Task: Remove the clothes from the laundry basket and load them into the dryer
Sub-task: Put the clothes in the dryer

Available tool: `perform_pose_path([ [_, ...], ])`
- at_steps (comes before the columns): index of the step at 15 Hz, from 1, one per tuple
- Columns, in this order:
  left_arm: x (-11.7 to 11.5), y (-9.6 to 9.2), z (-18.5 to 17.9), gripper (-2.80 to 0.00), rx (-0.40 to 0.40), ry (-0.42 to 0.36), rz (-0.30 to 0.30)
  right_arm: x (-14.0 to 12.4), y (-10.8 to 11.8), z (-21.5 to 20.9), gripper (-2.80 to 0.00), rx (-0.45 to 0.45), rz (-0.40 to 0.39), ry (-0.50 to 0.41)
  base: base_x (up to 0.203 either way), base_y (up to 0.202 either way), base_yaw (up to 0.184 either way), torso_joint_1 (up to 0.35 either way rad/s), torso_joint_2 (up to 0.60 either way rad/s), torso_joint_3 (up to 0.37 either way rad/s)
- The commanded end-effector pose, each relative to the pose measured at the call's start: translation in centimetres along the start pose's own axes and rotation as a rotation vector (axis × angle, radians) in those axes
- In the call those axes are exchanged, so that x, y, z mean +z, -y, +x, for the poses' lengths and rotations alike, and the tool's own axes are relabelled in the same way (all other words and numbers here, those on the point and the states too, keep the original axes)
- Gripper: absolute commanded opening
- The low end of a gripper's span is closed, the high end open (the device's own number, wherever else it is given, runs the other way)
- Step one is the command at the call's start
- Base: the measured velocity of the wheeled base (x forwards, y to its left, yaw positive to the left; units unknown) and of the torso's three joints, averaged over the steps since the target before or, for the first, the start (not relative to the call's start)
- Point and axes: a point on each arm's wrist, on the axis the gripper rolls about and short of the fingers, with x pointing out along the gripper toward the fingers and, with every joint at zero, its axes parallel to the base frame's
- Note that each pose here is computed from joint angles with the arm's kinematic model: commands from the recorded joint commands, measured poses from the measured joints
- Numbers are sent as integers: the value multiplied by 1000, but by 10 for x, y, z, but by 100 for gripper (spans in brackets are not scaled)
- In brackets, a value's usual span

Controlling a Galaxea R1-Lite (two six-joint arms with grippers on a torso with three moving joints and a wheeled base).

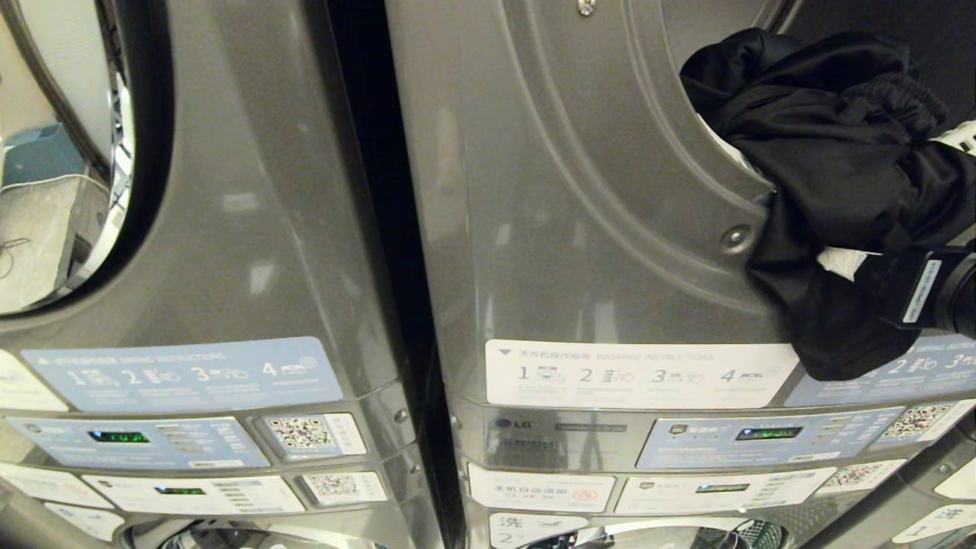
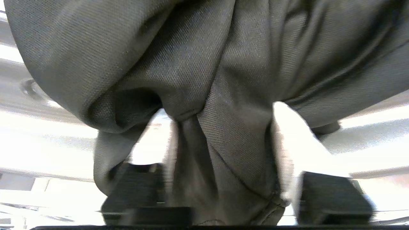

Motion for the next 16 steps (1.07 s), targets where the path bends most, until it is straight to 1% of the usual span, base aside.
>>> perform_pose_path([
  [1, 0, 0, 0, -280, 0, -1, 0, 0, 0, 1, -280, -9, -1, 0, 0, 0, 0, 0, 0, 0],
  [3, 0, 0, 0, -280, 0, -1, 0, 4, 0, -1, -280, -14, 1, 17, 0, 0, 0, 0, 0, 0],
  [5, 0, 0, 0, -280, 0, -1, 0, 15, -1, -4, -280, -7, 11, 55, 0, 0, 0, 0, 0, 0],
  [8, 0, 0, 0, -280, 0, -1, 0, 41, -2, -11, -280, 13, 36, 137, 0, 0, 0, 0, 0, 0],
  [10, 0, 0, 0, -280, 0, -1, 0, 57, -2, -20, -280, 25, 47, 165, 0, 0, 0, 0, 0, 0],
  [12, 0, 0, 0, -280, 0, 0, 0, 81, -4, -24, -280, 30, 66, 225, 0, 0, 0, 0, 0, 0],
  [14, 0, 0, 0, -280, 0, -1, 0, 101, -10, -8, -280, 21, 78, 263, 0, 0, 0, 0, 0, 0],
  [16, 0, 0, 0, -280, 0, -1, 0, 113, -18, 23, -280, 0, 80, 265, 0, 0, 0, 0, 0, 0],
])
